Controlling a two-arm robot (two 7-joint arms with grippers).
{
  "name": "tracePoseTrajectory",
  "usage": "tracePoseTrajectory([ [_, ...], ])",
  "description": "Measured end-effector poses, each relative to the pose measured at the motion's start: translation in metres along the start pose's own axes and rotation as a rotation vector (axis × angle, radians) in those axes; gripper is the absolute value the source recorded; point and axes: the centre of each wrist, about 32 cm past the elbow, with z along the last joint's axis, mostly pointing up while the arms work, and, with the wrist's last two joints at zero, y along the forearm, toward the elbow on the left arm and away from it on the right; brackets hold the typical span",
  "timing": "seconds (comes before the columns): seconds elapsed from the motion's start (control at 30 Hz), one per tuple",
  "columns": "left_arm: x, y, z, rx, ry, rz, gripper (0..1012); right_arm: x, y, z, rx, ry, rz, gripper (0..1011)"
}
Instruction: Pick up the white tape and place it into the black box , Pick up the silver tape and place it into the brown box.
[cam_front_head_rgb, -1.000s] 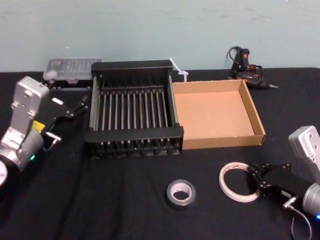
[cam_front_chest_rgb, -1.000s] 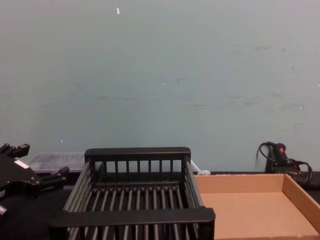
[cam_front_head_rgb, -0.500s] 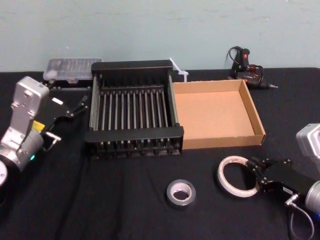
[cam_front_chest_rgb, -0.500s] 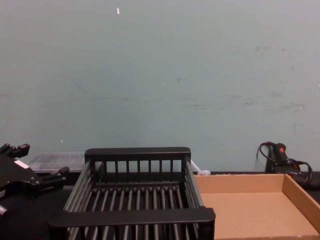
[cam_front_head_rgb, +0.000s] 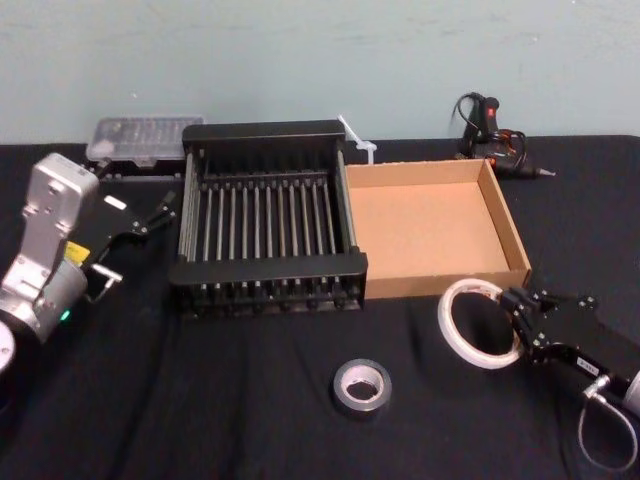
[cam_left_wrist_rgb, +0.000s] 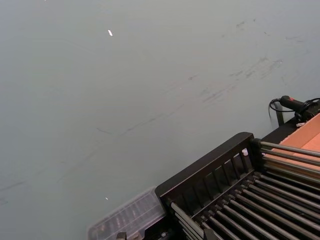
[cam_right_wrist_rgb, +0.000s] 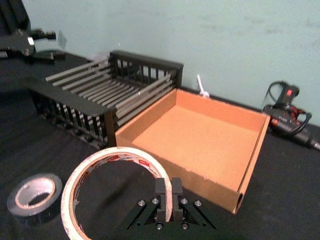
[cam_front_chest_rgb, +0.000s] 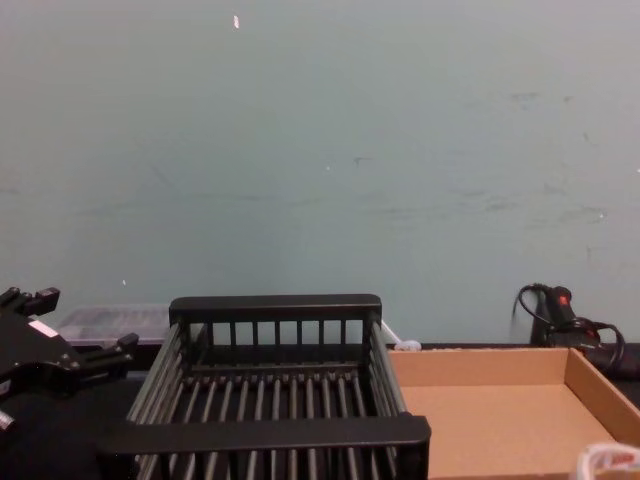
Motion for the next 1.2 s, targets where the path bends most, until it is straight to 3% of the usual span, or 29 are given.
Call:
tracePoseTrajectory([
  [0.3, 0.0000, 0.000, 0.000, 0.000, 0.000, 0.000, 1001, -0.0062, -0.003, -0.002, 0.078, -0.001, -0.023, 79],
  [0.67, 0.0000, 0.000, 0.000, 0.000, 0.000, 0.000, 1001, -0.0069, 0.004, 0.002, 0.117, -0.001, -0.055, 79],
  [1.2, 0.0000, 0.000, 0.000, 0.000, 0.000, 0.000, 1001, -0.0087, 0.044, 0.022, 0.132, -0.019, -0.023, 79],
])
